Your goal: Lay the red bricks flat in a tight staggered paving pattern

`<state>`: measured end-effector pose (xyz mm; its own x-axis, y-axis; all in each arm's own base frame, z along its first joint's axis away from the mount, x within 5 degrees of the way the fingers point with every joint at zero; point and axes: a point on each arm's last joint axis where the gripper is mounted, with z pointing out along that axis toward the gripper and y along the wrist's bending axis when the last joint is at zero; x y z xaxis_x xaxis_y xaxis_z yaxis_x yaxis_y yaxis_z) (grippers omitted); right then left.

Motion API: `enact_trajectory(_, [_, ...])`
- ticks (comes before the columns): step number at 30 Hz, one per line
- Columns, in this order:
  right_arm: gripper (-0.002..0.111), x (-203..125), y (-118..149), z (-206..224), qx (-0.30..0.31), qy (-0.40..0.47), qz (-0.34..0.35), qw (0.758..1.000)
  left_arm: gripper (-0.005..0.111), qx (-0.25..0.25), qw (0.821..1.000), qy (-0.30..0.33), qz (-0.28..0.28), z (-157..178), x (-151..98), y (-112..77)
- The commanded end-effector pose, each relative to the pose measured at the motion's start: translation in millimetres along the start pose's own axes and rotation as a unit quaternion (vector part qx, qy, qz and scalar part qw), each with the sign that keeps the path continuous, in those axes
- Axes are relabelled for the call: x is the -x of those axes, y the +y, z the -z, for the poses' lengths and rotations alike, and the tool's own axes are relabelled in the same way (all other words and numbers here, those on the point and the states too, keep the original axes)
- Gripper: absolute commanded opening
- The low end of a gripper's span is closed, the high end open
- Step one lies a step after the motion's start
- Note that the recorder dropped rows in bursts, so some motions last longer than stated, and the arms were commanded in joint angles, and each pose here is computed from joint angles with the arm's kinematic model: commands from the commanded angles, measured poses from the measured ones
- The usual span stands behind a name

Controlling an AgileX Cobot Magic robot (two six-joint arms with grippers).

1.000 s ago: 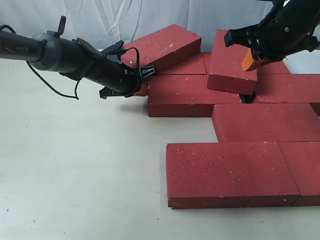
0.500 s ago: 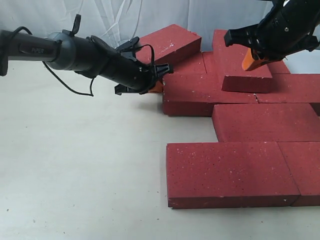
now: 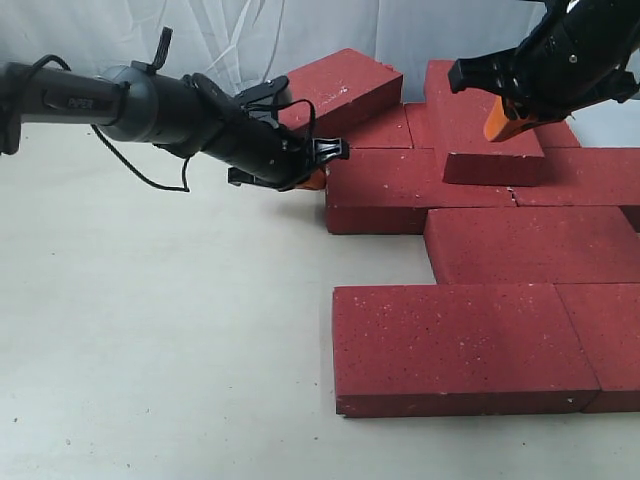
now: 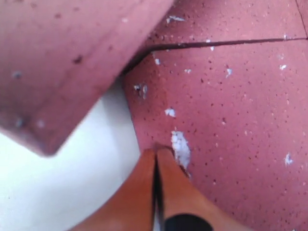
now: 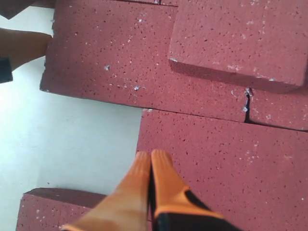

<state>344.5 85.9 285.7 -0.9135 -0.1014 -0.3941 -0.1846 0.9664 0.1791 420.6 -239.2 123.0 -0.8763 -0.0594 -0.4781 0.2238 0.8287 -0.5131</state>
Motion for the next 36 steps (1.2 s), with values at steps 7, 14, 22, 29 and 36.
enact_trajectory(7, [-0.001, 2, -2, 5, -0.004, -0.011, 0.004, 1.0, 0.0, -0.01, 0.999, 0.051, 0.009, 10, 5, 23.9])
enact_trajectory(14, [-0.001, 2, -1, 5, 0.001, -0.013, 0.001, 1.0, 0.0, -0.034, 0.993, 0.113, -0.003, 37, 9, 34.3])
enact_trajectory(22, [-0.001, 2, 0, 5, 0.004, -0.01, -0.002, 1.0, 0.0, -0.003, 0.982, 0.162, -0.093, 75, 3, 25.1])
enact_trajectory(29, [-0.001, 2, 0, 5, 0.004, -0.011, -0.002, 1.0, 0.0, 0.052, 0.977, 0.166, -0.121, 119, -5, 19.9])
enact_trajectory(36, [-0.001, 2, 0, 5, 0.007, -0.011, -0.004, 1.0, 0.0, 0.083, 0.982, 0.087, -0.144, 170, -13, 7.9])
